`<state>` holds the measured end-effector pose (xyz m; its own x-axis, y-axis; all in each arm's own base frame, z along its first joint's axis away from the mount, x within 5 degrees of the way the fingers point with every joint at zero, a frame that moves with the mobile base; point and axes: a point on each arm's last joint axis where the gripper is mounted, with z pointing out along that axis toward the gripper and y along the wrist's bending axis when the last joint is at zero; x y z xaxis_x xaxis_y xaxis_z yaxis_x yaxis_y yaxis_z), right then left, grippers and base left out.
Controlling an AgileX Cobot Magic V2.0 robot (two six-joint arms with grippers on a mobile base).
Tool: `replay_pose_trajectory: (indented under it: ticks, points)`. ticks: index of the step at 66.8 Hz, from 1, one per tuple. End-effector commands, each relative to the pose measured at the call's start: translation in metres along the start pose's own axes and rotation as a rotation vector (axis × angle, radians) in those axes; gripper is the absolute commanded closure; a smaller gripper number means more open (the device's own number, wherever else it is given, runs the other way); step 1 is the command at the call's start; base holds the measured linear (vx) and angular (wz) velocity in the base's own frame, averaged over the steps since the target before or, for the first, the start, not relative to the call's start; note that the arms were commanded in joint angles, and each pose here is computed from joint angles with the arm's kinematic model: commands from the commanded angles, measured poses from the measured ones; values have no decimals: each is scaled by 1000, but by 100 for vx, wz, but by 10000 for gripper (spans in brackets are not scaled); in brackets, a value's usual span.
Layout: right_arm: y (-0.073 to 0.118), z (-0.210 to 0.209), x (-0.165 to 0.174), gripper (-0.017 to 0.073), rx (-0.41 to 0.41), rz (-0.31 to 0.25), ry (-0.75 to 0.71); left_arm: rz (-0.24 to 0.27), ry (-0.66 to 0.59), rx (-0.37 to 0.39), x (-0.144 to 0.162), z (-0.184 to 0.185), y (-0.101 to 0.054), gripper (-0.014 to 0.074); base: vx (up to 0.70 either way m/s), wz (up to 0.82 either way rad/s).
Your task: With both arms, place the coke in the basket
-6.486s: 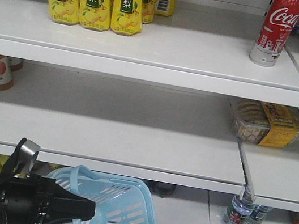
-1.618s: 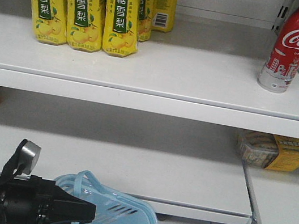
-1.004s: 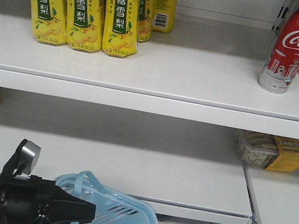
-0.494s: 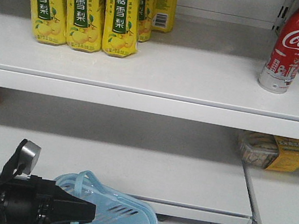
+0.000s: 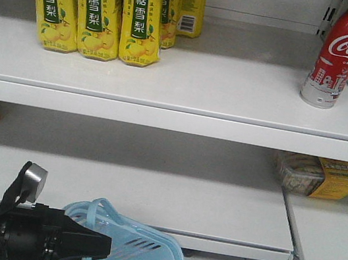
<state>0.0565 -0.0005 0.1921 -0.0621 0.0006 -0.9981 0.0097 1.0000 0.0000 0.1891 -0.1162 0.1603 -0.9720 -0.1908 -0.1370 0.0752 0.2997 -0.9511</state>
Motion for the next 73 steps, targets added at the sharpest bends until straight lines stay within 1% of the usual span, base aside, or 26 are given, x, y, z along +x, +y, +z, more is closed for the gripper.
replay_pose_trajectory:
  ticks: [1, 4, 6, 12, 18, 25, 32, 41, 50, 58, 63, 73]
  points:
    - [0, -1, -4, 568, -1, -18, -87, 30, 3, 258, -1, -4, -31, 600, 0, 0]
    - [0, -1, -6, 568, 1, -42, -106, 30, 3, 258, -1, -4, -31, 600, 0, 0]
    - [0, -1, -7, 568, 0, -41, -119, 30, 3, 258, -1, -4, -31, 600, 0, 0]
    - [0, -2, -13, 568, 0, -29, -136, 30, 3, 258, -1, -4, -31, 600, 0, 0]
    - [0, -4, -22, 568, -3, 17, -124, 30, 3, 258, -1, -4, -31, 600, 0, 0]
    - [0, -4, -36, 568, -3, 17, -140, 30, 3, 258, -1, -4, -31, 600, 0, 0]
    - [0, 1, -56, 568, -3, 13, -142, 30, 3, 258, -1, -4, -31, 600, 0, 0]
    - [0, 12, -83, 568, -3, 12, -110, 30, 3, 258, -1, -4, -31, 600, 0, 0]
    - [0, 28, -110, 568, -1, -20, -87, 30, 3, 258, -1, -4, -31, 600, 0, 0]
    - [0, 41, -133, 568, -1, -20, -82, 30, 3, 258, -1, -4, -31, 600, 0, 0]
    - [0, 50, -141, 568, -1, -20, -69, 30, 3, 258, -1, -4, -31, 600, 0, 0]
    - [0, 63, -143, 568, -2, -20, -49, 29, 3, 258, -1, -4, -31, 600, 0, 0]
